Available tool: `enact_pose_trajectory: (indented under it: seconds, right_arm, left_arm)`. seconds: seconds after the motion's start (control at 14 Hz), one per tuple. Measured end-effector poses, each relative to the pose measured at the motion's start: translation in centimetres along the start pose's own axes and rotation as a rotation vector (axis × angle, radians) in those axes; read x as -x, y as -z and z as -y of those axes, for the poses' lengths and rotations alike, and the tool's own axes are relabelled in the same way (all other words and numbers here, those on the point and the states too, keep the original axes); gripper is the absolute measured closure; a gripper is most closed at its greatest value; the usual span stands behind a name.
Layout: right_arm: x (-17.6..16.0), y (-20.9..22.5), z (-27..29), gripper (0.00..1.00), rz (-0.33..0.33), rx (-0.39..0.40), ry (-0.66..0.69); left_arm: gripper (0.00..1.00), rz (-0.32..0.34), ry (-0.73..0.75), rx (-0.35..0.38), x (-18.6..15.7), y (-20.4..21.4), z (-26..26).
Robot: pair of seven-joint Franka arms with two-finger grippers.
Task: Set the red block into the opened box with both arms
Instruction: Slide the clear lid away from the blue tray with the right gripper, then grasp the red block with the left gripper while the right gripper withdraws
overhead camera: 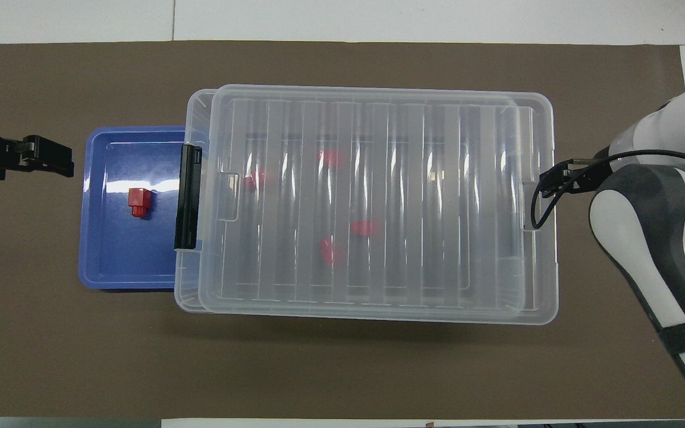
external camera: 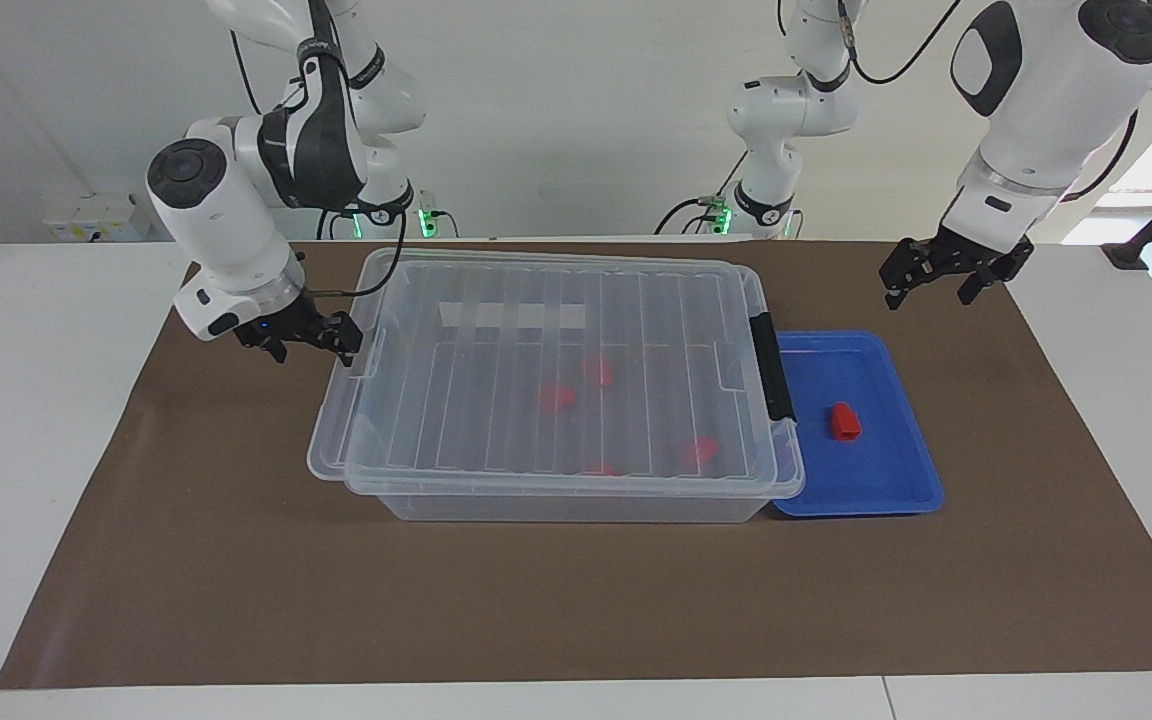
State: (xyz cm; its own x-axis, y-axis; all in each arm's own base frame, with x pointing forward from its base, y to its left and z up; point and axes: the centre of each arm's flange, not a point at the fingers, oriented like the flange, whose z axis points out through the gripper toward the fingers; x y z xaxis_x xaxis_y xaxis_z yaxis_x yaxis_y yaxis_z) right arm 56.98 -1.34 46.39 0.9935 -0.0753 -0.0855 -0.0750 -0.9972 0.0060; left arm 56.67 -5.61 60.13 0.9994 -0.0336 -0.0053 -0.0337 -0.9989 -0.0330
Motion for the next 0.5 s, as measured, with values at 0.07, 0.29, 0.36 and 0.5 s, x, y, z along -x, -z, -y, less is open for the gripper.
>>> enact_pose_trajectory:
  seconds: [0.07, 0.29, 0.36, 0.5]
  right_arm:
    - [0.0, 0.0, -0.9, 0.0, 0.0, 0.0, 0.005]
    - [0.0, 0.0, -3.1, 0.0, 0.0, -0.002, 0.015]
    - [0.0, 0.0, -3.7, 0.0, 0.0, -0.002, 0.02]
    - [0.0, 0.0, -5.0, 0.0, 0.0, -0.002, 0.031]
  left_arm:
    - [0.0, -0.001, 0.0, 0.0, 0.0, -0.1, 0.0]
    - [0.0, -0.042, 0.002, 0.002, -0.4, -1.0, 0.1]
    - [0.0, -0.062, 0.002, 0.003, -0.5, -1.8, 0.1]
    - [0.0, -0.09, 0.005, 0.004, -0.5, -3.9, 0.3]
